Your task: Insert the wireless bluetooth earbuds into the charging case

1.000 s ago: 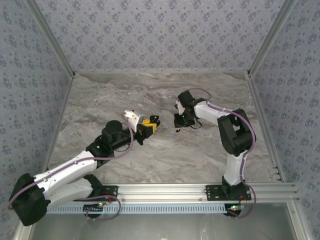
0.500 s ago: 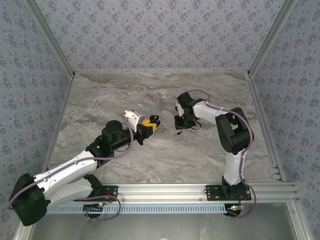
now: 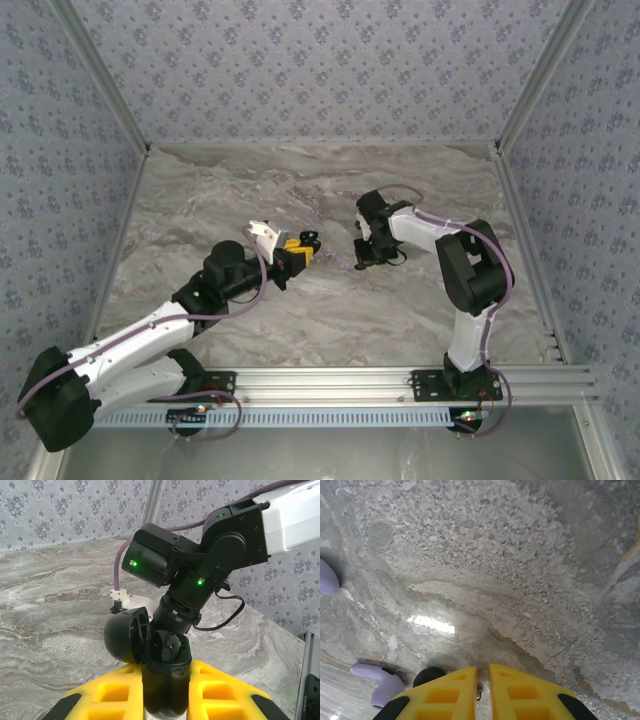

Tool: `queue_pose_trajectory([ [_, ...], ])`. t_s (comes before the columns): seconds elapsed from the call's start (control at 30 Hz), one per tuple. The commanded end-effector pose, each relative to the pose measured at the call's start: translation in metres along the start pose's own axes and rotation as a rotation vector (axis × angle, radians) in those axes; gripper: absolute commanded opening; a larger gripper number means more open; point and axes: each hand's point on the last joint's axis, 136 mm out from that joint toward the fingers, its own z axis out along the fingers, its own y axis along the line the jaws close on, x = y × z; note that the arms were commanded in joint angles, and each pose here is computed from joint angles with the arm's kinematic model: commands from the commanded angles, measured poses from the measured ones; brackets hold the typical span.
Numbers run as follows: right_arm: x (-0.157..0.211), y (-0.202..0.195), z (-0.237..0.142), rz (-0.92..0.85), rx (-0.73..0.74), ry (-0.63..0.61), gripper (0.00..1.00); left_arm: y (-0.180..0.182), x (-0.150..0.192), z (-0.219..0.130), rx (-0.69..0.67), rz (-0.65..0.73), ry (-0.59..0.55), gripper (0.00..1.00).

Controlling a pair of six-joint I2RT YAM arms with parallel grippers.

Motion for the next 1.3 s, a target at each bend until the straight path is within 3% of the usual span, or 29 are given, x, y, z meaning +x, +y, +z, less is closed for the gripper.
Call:
queue_pose_trajectory([
  [0.0, 0.018, 0.001, -0.007, -0.029, 0.020, 0.049, 0.15, -0.009, -0.015, -0.002, 0.034, -0.002, -0.043, 0.12],
  [0.43, 0.021, 0.014, -0.021, -0.065, 0.013, 0.029, 0.17, -0.008, -0.012, 0.000, 0.030, -0.008, -0.039, 0.12],
  [0.67, 0.008, 0.025, -0.035, -0.091, -0.032, -0.025, 0.24, -0.007, -0.011, 0.001, 0.030, -0.011, -0.038, 0.12],
  [0.87, 0.002, 0.025, -0.024, -0.117, -0.030, 0.019, 0.30, -0.007, -0.010, 0.002, 0.030, -0.014, -0.037, 0.12],
  [1.27, 0.005, 0.030, -0.002, -0.134, -0.065, 0.096, 0.31, -0.005, -0.010, 0.002, 0.024, -0.014, -0.036, 0.12],
])
